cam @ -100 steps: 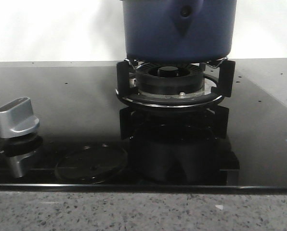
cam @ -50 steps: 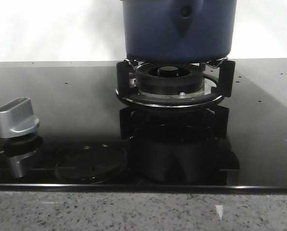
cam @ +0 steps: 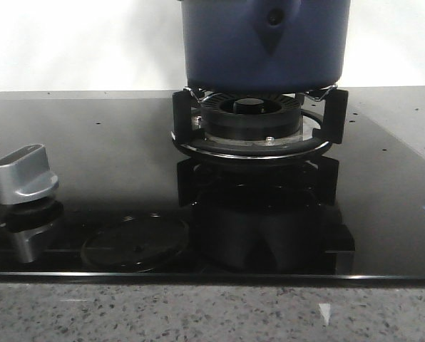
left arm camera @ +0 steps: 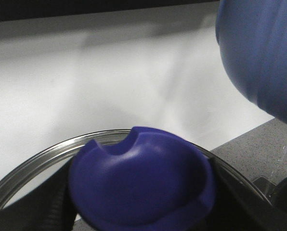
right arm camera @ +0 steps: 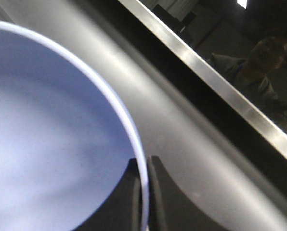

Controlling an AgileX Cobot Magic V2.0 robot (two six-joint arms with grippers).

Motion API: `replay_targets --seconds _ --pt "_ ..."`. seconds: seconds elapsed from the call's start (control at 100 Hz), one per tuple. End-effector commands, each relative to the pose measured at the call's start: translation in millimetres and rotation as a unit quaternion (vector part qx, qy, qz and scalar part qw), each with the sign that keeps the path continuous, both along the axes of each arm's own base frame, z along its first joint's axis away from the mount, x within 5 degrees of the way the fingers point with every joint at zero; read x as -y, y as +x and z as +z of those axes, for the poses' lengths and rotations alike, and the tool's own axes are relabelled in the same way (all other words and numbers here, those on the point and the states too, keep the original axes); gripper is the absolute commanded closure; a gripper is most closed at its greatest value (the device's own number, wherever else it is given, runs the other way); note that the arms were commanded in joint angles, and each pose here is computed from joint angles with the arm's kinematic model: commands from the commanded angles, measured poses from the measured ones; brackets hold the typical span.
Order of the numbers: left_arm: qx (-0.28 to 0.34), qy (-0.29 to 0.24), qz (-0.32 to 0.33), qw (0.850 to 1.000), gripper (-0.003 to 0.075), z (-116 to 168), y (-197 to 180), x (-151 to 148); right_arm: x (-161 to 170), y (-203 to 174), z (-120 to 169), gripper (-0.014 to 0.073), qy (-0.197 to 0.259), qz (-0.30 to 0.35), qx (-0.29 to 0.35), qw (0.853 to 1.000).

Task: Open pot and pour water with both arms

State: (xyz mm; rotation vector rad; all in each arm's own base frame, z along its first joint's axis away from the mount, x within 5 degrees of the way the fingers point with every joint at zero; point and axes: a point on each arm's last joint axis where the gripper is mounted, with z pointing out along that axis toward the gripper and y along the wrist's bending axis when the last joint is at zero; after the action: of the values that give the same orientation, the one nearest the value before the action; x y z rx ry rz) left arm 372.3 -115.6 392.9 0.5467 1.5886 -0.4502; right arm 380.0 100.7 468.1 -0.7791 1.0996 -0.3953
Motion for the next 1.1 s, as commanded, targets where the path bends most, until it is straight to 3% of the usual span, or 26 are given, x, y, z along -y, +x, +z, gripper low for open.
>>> replay_targets --seconds 0.0,0.13,0.25,0.39,0.51,0.65,0.76,0.84,1.09 --pt "0.037 -0.04 -0.001 0.998 0.0332 35.3 -14.2 -3.7 0.5 -21.2 33.3 0.0659 0.01 0.023 0.063 0.998" --pt "0.037 -0.04 -0.001 0.998 0.0332 35.3 -14.2 -3.7 2.4 -19.5 31.3 0.0659 0.016 0.012 0.048 0.999" --pt "0.037 -0.04 -0.001 0.998 0.0332 35.3 -14.2 -3.7 11.8 -15.1 24.5 0.0663 0.135 -0.013 -0.042 0.99" --pt "0.037 -0.04 -0.001 0.998 0.0332 35.3 -14.2 -3.7 27.5 -12.1 7.6 0.0663 0.258 -0.091 -0.165 0.948" --pt "0.037 -0.04 -0.003 0.998 0.0332 35.4 -14.4 -3.5 35.0 -12.9 -10.2 0.0663 0.3 -0.151 -0.253 0.907" --pt "0.037 -0.042 -0.027 0.998 0.0332 35.6 -17.1 0.0 40.2 -17.0 -26.0 0.0663 0.314 -0.204 -0.326 0.868" --pt "0.037 -0.044 -0.047 0.997 0.0332 35.9 -19.4 2.8 44.5 -26.8 -23.7 0.0663 0.336 -0.214 -0.351 0.847" --pt "0.037 -0.045 -0.058 0.997 0.0332 36.0 -20.8 4.3 51.0 -34.6 -15.8 0.0663 0.377 -0.199 -0.356 0.832" --pt "0.036 -0.056 -0.077 0.995 0.0332 37.2 -23.2 6.7 86.2 -60.0 4.3 0.0663 0.428 -0.223 -0.343 0.806"
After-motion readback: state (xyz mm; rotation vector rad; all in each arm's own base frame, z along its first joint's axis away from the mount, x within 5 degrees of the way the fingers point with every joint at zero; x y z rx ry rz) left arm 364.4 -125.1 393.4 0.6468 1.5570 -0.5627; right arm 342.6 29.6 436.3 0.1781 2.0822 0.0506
